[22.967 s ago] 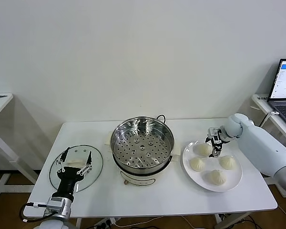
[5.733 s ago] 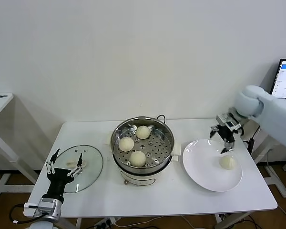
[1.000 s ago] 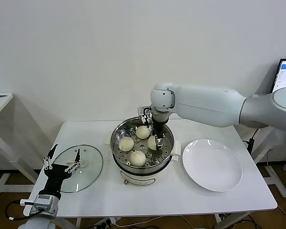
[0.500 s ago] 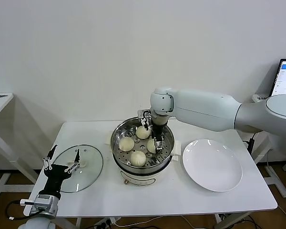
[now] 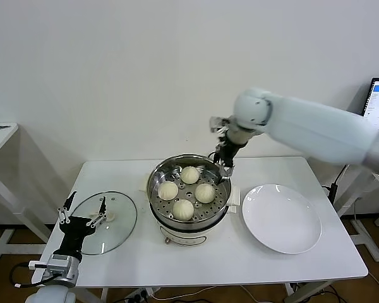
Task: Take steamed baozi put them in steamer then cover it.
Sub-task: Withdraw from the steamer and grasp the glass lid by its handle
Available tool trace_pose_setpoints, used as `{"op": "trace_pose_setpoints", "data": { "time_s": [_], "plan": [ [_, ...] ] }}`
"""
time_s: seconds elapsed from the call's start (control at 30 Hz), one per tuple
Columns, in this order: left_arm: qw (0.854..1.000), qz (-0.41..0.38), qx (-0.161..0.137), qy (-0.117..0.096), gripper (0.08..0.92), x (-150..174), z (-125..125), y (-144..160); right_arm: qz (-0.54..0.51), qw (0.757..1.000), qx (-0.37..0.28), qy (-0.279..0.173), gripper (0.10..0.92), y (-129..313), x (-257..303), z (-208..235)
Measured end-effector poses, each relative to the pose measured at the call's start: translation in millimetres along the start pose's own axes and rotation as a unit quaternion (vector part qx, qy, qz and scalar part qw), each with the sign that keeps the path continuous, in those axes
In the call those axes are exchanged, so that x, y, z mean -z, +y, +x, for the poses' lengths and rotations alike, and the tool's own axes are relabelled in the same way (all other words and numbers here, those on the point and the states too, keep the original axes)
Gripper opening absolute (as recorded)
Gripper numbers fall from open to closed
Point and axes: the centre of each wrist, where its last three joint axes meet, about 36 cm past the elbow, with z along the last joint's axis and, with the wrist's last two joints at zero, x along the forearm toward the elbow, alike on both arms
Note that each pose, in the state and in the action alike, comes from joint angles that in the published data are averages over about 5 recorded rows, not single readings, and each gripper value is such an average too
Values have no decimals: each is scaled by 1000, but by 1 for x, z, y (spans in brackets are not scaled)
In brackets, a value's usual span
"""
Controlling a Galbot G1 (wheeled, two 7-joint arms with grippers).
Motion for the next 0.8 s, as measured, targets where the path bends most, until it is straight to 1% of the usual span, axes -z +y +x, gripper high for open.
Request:
{"op": "trace_pose_setpoints", "data": {
  "time_s": [0.1,0.2,0.27,0.37,0.53,0.67,0.8],
  "plan": [
    [1000,5,1,3,823,0,-1,-1,-19,998,-32,-59,823,10,-29,20],
    [1000,9,1,3,823,1,-3,-2,-41,988,-78,-123,823,25,-62,34],
    [1000,11,2,1,823,2,-5,-2,-59,977,-114,-168,823,39,-85,39],
    [1000,15,4,0,823,2,-7,-4,-87,953,-175,-233,823,64,-117,39],
    [1000,16,2,-4,823,-1,-7,-6,-128,894,-279,-326,823,106,-152,27],
    [1000,12,-1,-14,823,-1,-8,-7,-166,835,-351,-390,823,139,-168,9],
    [1000,10,-1,-26,823,-1,-10,-7,-213,773,-405,-440,823,175,-182,-22]
  ]
}}
